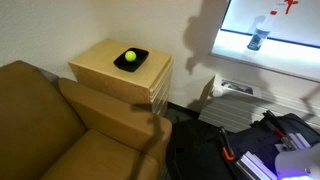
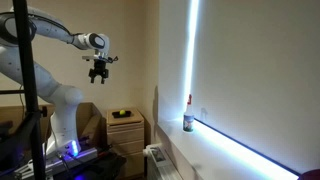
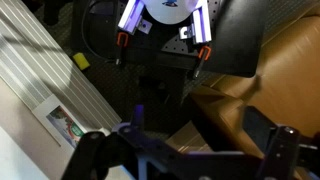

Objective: Move the spray bottle from the windowsill to the nightstand

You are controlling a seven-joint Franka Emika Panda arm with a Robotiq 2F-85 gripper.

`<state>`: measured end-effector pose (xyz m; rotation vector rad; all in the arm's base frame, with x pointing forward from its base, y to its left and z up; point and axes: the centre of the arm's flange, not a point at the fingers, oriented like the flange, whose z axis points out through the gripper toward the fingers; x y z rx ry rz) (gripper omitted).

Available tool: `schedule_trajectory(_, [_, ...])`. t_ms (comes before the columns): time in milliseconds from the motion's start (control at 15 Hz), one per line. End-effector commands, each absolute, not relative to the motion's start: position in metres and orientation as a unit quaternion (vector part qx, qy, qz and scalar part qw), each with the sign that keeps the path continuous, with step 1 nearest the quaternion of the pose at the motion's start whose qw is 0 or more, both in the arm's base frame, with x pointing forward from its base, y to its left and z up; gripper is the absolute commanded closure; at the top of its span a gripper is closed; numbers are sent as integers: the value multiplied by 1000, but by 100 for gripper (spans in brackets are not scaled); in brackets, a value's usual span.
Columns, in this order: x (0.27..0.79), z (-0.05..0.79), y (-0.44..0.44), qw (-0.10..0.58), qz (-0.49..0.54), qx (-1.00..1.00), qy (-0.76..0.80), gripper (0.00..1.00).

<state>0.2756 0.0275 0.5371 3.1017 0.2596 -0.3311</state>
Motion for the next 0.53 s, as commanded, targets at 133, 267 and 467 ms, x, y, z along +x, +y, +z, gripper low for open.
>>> schedule_trajectory(133, [278, 550, -20, -19, -79, 997, 8, 0])
schedule_trajectory(267, [277, 545, 0, -17, -92, 995, 31, 0])
schedule_trajectory(467, [276, 549, -9, -27, -85, 996, 26, 0])
